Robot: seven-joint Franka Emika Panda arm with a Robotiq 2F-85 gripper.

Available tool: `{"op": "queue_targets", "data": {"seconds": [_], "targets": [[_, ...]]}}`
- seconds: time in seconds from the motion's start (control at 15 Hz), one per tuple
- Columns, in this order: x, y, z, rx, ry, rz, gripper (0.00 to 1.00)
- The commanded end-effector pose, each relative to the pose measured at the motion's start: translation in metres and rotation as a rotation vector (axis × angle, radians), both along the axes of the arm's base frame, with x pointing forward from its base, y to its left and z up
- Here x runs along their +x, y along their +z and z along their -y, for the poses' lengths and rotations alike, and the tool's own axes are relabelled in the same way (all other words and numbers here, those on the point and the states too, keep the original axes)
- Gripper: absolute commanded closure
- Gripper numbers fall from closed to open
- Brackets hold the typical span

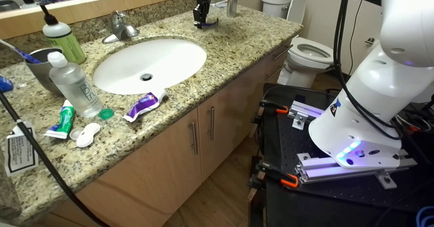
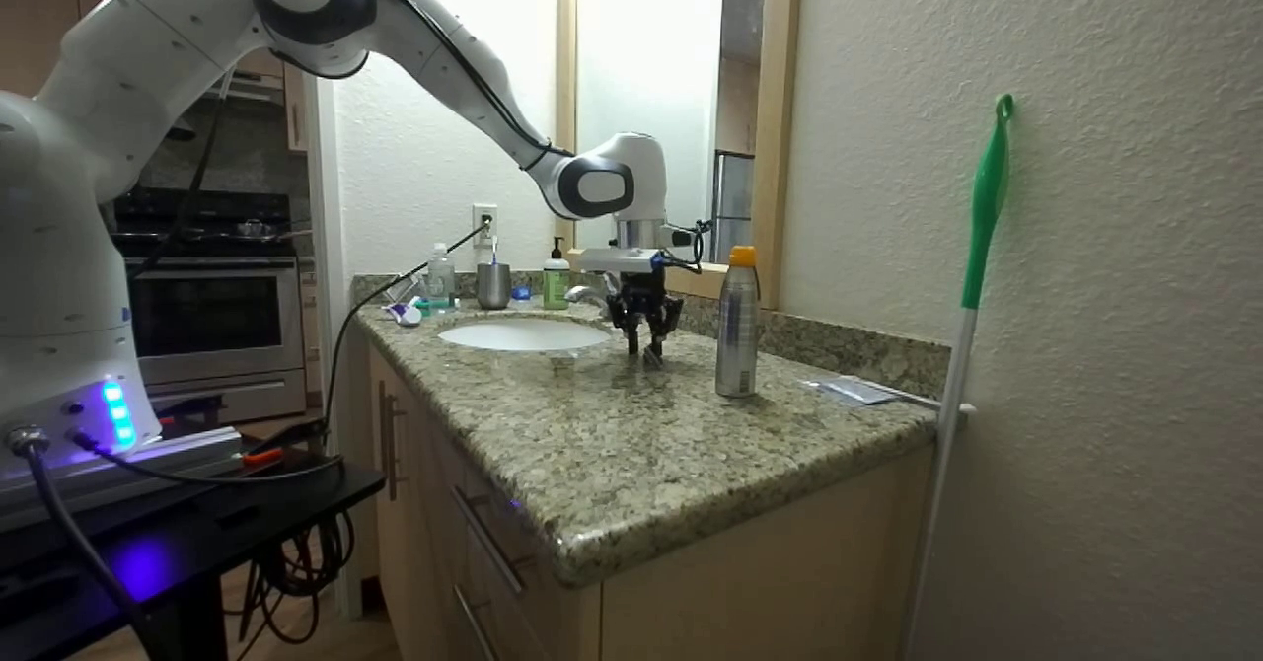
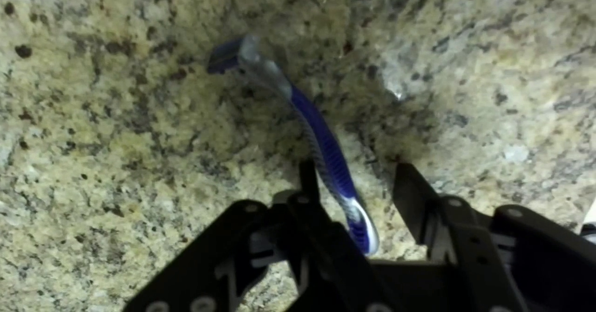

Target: Move the shaving stick to the left side of the sink

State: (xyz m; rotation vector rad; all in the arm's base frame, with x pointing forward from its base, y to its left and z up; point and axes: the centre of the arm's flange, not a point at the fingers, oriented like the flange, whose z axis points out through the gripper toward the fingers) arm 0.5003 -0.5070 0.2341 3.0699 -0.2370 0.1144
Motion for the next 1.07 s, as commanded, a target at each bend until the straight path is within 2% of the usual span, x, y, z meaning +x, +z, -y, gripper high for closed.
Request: {"op": "queue_targets", "data": {"seconds": [0.0,0.13,0.2,0.4,0.47,0.67,1.0], "targets": [[-0.003,-0.004,-0.004,0.045,0.009,-0.005,0.82],[-0.004,-0.006,-0.004,0.049,0.007,-0.008,0.96],[-0.004,-0.007,-0.004,0.050,0.007,-0.010,0.99],[-0.003,0.004,-0.017,0.103,0.043,-0.036,0.96],[-0.004,0.017,-0.028,0.152,0.090,-0.054,0.96],[-0.014,0.070,-0.074,0.221,0.242,-0.073,0.96],[-0.041,0.142,-0.145,0.218,0.538,-0.106,0.96]]}}
